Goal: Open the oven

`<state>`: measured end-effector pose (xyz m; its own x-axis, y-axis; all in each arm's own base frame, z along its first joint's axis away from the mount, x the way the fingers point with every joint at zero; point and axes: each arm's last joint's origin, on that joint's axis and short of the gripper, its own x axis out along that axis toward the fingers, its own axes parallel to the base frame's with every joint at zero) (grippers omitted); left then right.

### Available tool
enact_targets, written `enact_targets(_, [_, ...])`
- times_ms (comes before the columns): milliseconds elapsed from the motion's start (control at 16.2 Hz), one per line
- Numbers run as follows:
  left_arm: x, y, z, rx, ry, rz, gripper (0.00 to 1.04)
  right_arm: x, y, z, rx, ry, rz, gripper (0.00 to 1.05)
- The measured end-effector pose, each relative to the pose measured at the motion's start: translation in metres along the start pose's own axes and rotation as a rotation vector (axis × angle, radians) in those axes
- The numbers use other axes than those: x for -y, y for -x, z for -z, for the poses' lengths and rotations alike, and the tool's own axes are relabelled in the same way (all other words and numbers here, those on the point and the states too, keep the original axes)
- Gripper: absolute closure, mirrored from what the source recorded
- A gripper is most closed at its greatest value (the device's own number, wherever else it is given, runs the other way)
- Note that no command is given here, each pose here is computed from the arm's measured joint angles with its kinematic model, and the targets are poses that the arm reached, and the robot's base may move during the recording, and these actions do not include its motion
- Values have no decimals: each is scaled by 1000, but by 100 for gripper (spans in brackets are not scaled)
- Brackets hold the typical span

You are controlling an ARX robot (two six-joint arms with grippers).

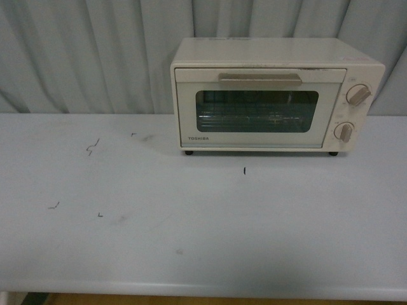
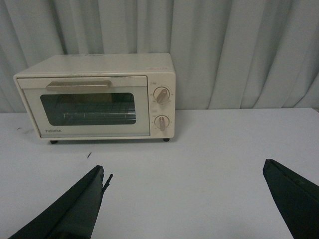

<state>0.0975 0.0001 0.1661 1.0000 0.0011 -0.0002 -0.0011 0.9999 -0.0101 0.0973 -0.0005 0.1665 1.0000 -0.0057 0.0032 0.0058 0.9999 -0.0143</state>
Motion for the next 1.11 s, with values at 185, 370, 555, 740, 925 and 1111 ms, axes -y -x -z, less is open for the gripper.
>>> enact_targets(185, [0, 0, 0, 0, 0, 0, 7, 0, 0, 0, 0, 0, 0, 6])
enact_targets(370, [0, 0, 0, 0, 0, 0, 7, 0, 0, 0, 0, 0, 0, 6])
enact_targets(555, [0, 0, 0, 0, 0, 0, 7, 0, 0, 0, 0, 0, 0, 6])
enact_targets(740, [0, 0, 0, 1, 0, 0, 7, 0, 0, 0, 2, 0, 0, 6])
enact_targets(925, [0, 0, 0, 1, 0, 0, 7, 0, 0, 0, 0, 0, 0, 6])
enact_targets(1111, [0, 0, 0, -2, 0, 0, 7, 0, 0, 0, -3, 0, 0, 6])
